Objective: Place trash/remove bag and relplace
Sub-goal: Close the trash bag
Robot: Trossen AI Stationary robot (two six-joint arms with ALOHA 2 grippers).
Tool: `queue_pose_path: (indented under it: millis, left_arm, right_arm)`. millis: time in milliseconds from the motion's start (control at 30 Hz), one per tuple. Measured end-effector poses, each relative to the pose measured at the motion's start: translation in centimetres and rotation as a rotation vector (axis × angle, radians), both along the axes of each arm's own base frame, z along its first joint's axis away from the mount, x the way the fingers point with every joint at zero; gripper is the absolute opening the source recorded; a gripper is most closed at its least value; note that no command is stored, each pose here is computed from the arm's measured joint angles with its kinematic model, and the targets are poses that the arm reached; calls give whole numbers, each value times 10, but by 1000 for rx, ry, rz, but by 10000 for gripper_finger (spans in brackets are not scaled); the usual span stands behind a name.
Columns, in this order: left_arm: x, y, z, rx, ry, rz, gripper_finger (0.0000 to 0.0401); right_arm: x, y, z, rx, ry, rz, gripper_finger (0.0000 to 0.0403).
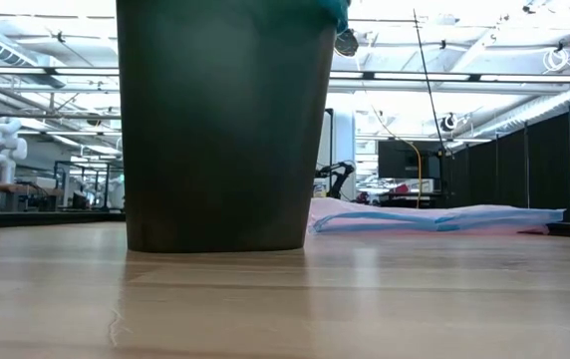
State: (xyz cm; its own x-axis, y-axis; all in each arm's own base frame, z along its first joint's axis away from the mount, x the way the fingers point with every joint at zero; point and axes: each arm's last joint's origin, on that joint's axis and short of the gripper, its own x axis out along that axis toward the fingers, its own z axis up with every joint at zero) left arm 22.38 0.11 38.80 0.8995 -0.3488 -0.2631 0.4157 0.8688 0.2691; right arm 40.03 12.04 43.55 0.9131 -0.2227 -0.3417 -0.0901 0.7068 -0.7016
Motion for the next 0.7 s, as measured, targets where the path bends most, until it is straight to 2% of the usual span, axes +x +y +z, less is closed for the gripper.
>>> queue_pose_path:
  millis: [200,267,333,433,600,700]
  left_arm:
    - [34,1,-28,-12,124,-34,201]
    - [40,0,-34,16,123,-88,201]
    - [45,1,-36,30,120,-84,193]
    - [47,3,-39,61,136,-10,155]
    - [35,11,-34,131,151,112,27]
    - [27,20,-34,111,196,176,10]
  right_arm:
    - [1,0,2,-3,-15,0,0]
    - [1,0,2,-4,-22,2,0]
    - [1,0,2,-7,-21,3,0]
    - [1,0,2,-18,-16,7,0]
    - [0,-1,2,-50,-14,-22,0]
    - [0,-1,2,-58,-12,-31,0]
